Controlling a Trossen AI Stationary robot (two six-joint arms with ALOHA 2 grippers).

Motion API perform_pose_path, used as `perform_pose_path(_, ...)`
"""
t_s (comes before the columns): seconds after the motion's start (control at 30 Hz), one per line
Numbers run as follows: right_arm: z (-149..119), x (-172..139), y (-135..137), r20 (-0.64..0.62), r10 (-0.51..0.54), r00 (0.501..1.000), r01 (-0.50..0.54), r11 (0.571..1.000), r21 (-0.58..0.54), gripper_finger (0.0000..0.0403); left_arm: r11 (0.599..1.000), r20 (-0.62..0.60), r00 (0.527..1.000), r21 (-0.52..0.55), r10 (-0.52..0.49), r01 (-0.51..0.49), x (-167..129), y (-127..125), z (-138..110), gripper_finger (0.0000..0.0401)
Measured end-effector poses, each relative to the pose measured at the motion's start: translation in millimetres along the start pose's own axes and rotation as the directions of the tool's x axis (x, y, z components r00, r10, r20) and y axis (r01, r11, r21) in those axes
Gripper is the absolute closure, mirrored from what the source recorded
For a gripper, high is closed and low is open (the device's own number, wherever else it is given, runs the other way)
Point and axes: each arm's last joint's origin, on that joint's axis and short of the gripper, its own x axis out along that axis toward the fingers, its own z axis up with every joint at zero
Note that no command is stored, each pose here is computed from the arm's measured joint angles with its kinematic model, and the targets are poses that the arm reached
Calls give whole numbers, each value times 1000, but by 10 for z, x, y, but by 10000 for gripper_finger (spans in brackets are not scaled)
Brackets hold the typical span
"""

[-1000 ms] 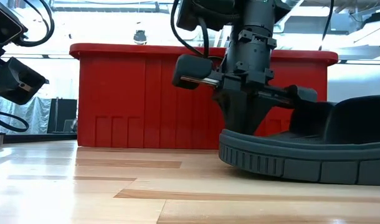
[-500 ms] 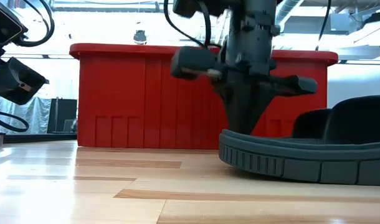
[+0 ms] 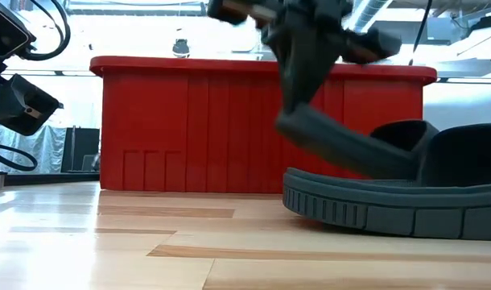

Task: Pick and place slides into bin
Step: Put the top black slide into the red bin

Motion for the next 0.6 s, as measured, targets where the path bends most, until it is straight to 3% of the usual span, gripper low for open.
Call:
perform_pose_path(0.4, -69, -659, 129, 103, 99, 990, -89, 992, -95, 402, 1000, 0, 1000, 0, 0, 0, 0, 0, 0, 218)
perform_pose_path(0.6, -103, -982, 164, 124, 179, 976, -153, 969, -196, 402, 1000, -1, 1000, 0, 0, 0, 0, 0, 0, 218)
